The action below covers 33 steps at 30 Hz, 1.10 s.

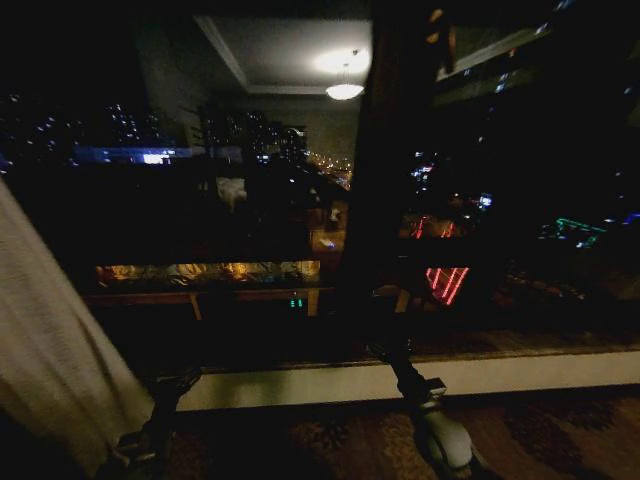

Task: Open the curtains by pulling them apart, changing their state from closed to fully open.

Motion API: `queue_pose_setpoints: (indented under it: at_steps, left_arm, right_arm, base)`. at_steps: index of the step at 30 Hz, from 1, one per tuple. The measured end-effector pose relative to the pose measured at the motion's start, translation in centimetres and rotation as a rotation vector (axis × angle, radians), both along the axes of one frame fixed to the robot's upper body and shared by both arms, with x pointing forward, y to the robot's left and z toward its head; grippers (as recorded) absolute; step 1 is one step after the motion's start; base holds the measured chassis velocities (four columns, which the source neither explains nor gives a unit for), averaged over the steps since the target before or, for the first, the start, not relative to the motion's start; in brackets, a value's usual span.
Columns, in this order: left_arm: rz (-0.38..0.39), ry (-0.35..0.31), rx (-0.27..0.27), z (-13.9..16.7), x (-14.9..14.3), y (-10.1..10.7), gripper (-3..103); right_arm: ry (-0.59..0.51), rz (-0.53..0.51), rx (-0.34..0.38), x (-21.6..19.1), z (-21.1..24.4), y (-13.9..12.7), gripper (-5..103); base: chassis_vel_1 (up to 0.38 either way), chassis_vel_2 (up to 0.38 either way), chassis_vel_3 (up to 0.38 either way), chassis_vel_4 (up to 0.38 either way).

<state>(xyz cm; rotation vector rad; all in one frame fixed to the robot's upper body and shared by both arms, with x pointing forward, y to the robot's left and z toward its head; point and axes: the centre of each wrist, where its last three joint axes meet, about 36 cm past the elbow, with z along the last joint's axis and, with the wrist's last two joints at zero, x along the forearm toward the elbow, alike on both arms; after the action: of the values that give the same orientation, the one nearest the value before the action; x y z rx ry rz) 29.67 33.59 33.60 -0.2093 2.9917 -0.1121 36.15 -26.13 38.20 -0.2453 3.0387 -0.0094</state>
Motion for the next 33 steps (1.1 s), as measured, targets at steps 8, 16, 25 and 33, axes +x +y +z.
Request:
queue_pose_setpoints:
  at_steps: [8, 16, 25, 33]
  left_arm:
    - [0.0, 0.0, 0.0, 0.0, 0.0, 0.0, 100]
    - [0.0, 0.0, 0.0, 0.0, 0.0, 0.0, 100]
    - [0.0, 0.0, 0.0, 0.0, 0.0, 0.0, 100]
    - [0.0, 0.0, 0.0, 0.0, 0.0, 0.0, 100]
  right_arm:
    - [0.0, 0.0, 0.0, 0.0, 0.0, 0.0, 100]
    - [0.0, 0.0, 0.0, 0.0, 0.0, 0.0, 100]
    - [0.0, 0.0, 0.0, 0.0, 0.0, 0.0, 100]
    - [0.0, 0.0, 0.0, 0.0, 0.0, 0.0, 100]
  base:
    - [-0.362, -0.365, 0.35, 0.366]
    - [-0.352, -0.35, 0.342, 0.35]
    - [-0.357, -0.351, 0.36, 0.349]
    - [-0.31, -0.383, 0.318, 0.39]
